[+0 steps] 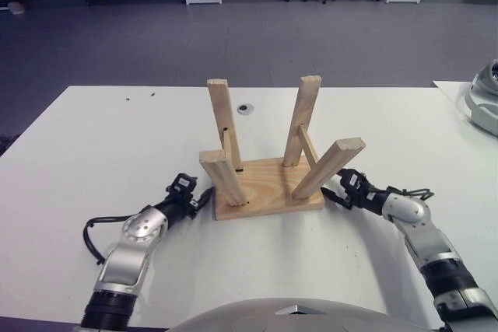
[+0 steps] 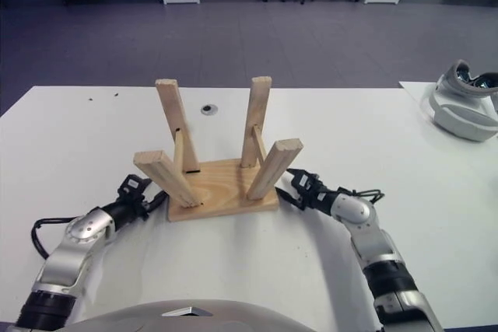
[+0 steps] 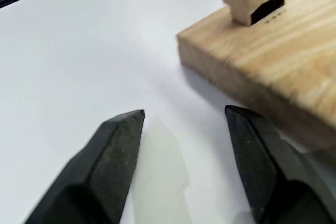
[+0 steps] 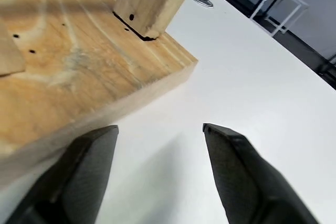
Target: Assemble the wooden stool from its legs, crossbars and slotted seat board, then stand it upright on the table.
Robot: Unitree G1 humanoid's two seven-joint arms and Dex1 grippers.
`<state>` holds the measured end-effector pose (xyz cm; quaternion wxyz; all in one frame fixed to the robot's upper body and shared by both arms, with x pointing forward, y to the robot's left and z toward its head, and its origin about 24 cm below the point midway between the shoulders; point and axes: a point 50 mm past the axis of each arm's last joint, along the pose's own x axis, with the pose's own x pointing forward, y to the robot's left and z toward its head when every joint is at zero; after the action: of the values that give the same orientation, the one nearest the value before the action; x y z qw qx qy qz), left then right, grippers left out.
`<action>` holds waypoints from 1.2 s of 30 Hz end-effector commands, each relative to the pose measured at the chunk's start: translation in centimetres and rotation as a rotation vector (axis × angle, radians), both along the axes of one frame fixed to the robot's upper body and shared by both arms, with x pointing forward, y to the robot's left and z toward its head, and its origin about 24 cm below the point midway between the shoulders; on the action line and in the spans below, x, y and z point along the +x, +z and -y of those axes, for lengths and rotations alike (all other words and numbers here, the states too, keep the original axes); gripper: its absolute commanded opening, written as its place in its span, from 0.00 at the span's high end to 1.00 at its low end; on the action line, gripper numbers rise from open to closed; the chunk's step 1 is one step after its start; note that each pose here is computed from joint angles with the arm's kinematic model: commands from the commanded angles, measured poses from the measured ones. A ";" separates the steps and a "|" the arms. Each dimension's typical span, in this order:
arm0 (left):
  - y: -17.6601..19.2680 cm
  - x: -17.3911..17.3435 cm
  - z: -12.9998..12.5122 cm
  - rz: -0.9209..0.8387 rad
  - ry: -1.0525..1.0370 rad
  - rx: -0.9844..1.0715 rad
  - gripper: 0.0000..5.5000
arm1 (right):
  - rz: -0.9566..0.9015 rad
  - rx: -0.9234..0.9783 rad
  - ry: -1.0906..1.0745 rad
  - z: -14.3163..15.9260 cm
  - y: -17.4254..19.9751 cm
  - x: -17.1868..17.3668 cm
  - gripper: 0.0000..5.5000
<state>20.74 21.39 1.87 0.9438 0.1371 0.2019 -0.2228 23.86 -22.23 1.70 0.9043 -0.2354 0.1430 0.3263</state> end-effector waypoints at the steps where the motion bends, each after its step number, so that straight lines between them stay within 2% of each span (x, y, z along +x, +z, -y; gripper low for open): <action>1: -0.5 -2.9 -0.7 -0.096 -0.042 0.054 0.49 | -0.086 -0.074 -0.177 2.1 -1.5 -2.4 0.45; 4: -0.3 -3.4 1.2 -0.101 -0.094 0.015 0.49 | -0.134 -0.026 -0.147 1.0 -1.4 -3.6 0.45; 10: -0.7 -3.0 5.5 -0.152 -0.144 -0.076 0.49 | -0.217 0.169 0.035 -5.3 0.2 -4.6 0.45; 15: 3.3 -3.4 6.7 -0.193 -0.200 -0.184 0.49 | -0.273 0.308 0.067 -4.7 4.7 -4.2 0.45; 20: 8.5 -3.5 4.5 -0.126 -0.233 -0.199 0.49 | -0.304 0.352 0.134 -3.3 9.5 -5.2 0.45; 24: 10.3 -4.1 3.9 -0.121 -0.279 -0.183 0.49 | -0.316 0.330 0.180 -2.3 11.5 -5.7 0.45; 28: 9.8 -4.7 2.9 -0.182 -0.284 -0.166 0.49 | -0.300 0.288 0.139 -1.2 11.8 -5.3 0.45; 30: 7.5 -5.2 1.0 -0.269 -0.223 -0.111 0.49 | -0.304 0.221 0.133 -1.0 10.9 -5.6 0.45; 32: 7.1 -5.2 -0.7 -0.288 -0.205 -0.025 0.49 | -0.260 0.174 0.095 -0.1 10.9 -5.0 0.45; 34: 7.8 -4.8 -2.4 -0.264 -0.215 0.058 0.49 | -0.227 0.050 0.050 1.5 10.7 -4.4 0.45; 36: 8.1 -4.3 -3.2 -0.259 -0.280 0.127 0.49 | -0.251 -0.075 0.099 2.2 9.5 -4.8 0.45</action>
<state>16.04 23.83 9.55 0.8745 0.1554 0.3137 -0.3358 19.39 -23.82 12.08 0.8772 -0.1881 0.2320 0.3760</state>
